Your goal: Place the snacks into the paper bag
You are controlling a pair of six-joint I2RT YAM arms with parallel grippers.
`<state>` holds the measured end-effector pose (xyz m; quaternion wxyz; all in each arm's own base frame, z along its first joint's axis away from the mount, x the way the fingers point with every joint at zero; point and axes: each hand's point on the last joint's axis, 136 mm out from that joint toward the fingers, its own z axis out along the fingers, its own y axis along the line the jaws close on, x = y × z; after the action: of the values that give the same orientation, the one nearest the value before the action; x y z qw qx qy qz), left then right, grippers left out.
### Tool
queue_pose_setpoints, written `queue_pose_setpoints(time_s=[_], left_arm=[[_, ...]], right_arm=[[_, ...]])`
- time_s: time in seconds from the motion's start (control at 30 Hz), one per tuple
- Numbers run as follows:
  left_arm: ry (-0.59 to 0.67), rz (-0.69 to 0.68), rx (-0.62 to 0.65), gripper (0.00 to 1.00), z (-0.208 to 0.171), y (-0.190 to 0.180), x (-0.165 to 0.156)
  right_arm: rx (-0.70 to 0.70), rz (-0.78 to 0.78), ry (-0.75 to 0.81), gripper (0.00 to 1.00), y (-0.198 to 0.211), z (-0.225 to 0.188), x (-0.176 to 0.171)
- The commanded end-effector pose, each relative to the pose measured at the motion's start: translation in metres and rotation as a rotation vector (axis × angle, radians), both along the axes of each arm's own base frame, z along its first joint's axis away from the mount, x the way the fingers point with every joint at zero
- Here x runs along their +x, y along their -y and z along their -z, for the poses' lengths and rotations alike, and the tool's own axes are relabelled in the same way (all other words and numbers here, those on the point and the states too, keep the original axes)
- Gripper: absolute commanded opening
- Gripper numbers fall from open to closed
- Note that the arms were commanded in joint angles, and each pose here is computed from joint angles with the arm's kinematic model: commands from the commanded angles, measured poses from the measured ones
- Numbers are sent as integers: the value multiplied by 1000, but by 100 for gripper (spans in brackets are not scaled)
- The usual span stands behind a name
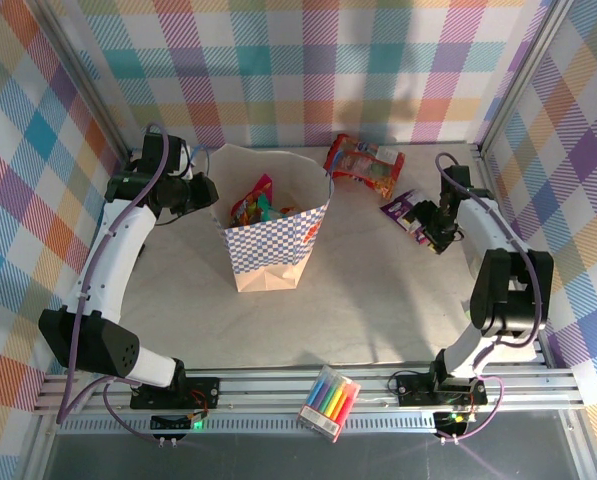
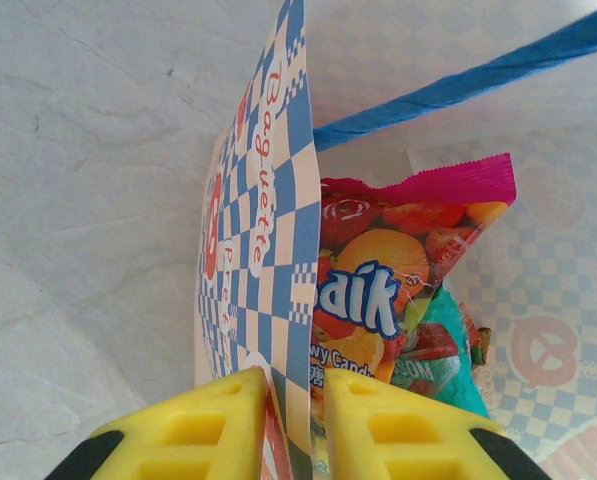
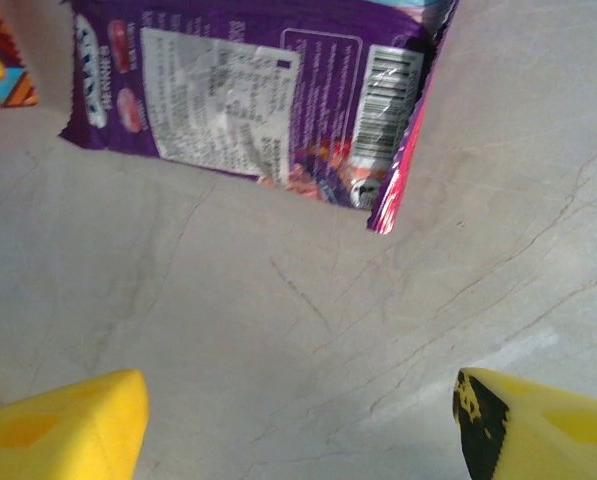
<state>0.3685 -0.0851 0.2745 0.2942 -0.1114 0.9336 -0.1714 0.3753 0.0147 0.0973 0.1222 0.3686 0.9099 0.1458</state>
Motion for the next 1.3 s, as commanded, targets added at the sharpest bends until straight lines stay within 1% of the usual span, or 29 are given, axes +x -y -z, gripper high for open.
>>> queue_pose_setpoints(time_s=[0.0,0.37,0.57,1.1,1.27], left_arm=[[-10,-10,18,24,-2,-6,-2],[-27,-11,24,23,4,-6,-1],[-26,-19,35,23,4,-8,0],[-41,-21,50,23,9,-9,5],[-46,-21,47,23,11,-9,7]], right_arm=[[20,19,-11,80,5,9,5],[12,25,-54,78,15,36,16],[14,21,-54,77,17,42,29],[11,28,-71,75,26,53,49],[14,27,-99,70,26,61,49]])
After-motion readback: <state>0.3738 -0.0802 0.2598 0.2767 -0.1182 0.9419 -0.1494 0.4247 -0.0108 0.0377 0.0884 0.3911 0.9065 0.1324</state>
